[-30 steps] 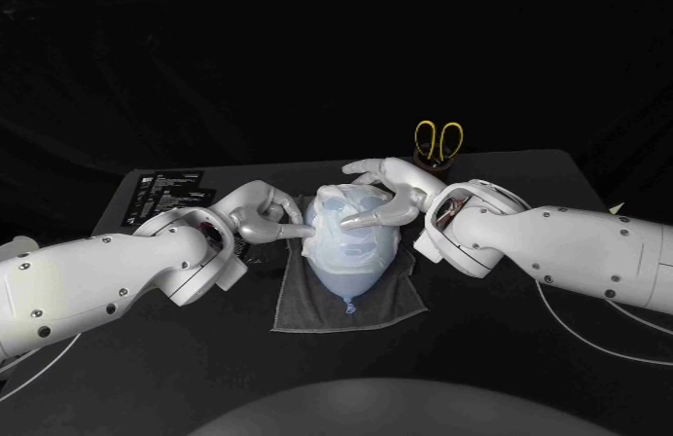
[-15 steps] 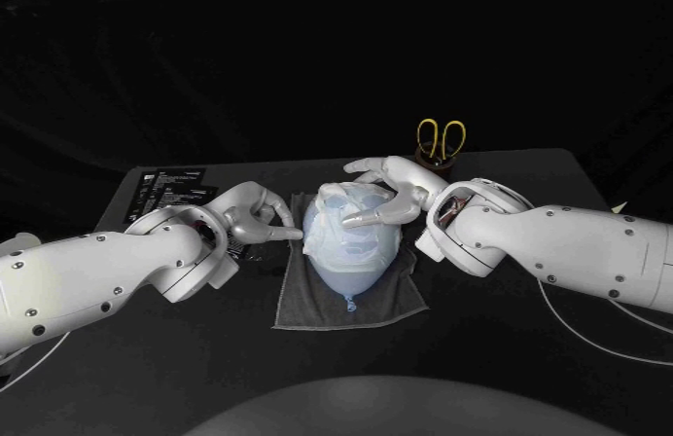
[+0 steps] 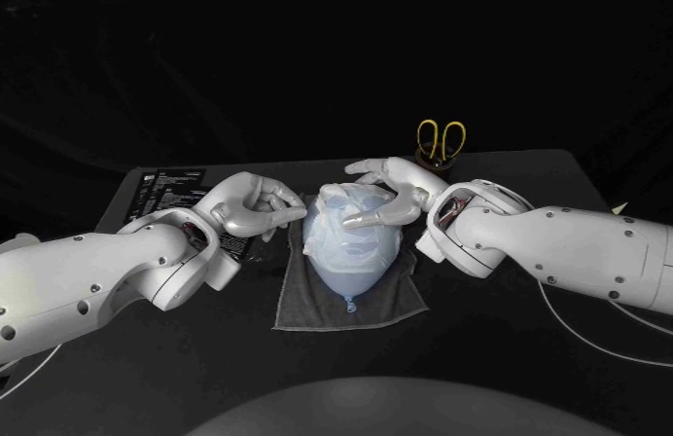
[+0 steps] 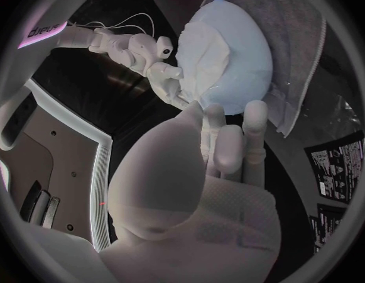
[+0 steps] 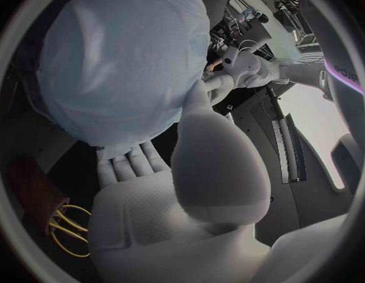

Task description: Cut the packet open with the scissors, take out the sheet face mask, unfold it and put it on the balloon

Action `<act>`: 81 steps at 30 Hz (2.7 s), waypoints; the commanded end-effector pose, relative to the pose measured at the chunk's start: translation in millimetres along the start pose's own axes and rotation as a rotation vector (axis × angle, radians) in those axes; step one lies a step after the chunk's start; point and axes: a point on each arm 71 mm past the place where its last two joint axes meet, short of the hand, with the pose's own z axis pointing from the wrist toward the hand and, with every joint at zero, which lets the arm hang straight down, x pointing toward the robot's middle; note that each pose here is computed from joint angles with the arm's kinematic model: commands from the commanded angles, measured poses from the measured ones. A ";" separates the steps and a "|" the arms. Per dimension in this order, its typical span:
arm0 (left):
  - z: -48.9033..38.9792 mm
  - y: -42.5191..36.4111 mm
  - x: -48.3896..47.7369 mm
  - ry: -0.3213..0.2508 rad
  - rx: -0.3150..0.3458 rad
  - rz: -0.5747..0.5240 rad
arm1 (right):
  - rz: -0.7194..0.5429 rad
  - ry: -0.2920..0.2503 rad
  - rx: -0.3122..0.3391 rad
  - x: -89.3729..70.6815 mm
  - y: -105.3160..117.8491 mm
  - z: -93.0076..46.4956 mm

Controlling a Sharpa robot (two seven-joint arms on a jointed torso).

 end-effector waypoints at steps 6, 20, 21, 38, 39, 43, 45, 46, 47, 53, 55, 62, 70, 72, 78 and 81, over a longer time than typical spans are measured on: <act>-1.4 -10.8 5.3 -0.005 0.102 -0.131 | -0.010 0.035 0.020 6.2 -3.1 -0.7; 3.1 -0.3 15.3 0.034 0.005 -0.062 | -0.009 0.036 0.022 6.8 -3.4 -0.9; 3.5 0.1 16.2 0.036 0.001 -0.053 | -0.009 0.036 0.022 6.8 -3.4 -0.9; 6.4 3.8 22.5 0.042 -0.067 0.026 | -0.009 0.035 0.022 6.9 -3.3 -1.3; 6.4 4.0 22.6 0.043 -0.070 0.028 | -0.008 0.035 0.022 6.9 -3.4 -1.3; 6.4 5.1 23.0 0.044 -0.087 0.037 | -0.009 0.035 0.023 6.8 -3.5 -1.3; 6.4 5.6 23.0 0.044 -0.095 0.039 | -0.009 0.035 0.023 6.9 -3.5 -1.3; 6.3 5.8 23.0 0.044 -0.099 0.040 | -0.009 0.036 0.023 6.9 -3.5 -1.3; 6.3 6.0 23.1 0.044 -0.102 0.042 | -0.009 0.036 0.023 6.9 -3.4 -1.3; 7.3 5.5 26.1 0.059 -0.111 0.045 | -0.008 0.037 0.024 7.1 -3.3 -1.5; 8.1 4.7 28.0 0.065 -0.111 0.045 | -0.008 0.038 0.024 7.2 -3.2 -1.5; 11.3 2.2 33.9 0.083 -0.113 0.044 | -0.007 0.042 0.023 8.4 -2.6 -1.3; 14.3 -1.7 38.6 0.089 -0.094 0.032 | -0.004 0.046 0.026 10.4 -3.1 -1.8; 14.7 -2.5 39.2 0.090 -0.090 0.029 | -0.004 0.047 0.027 10.5 -3.3 -1.9; 15.7 -5.2 41.1 0.091 -0.069 0.023 | -0.003 0.047 0.030 10.9 -4.0 -2.1; 16.0 -6.2 41.7 0.094 -0.059 0.022 | -0.003 0.047 0.031 10.9 -4.4 -2.2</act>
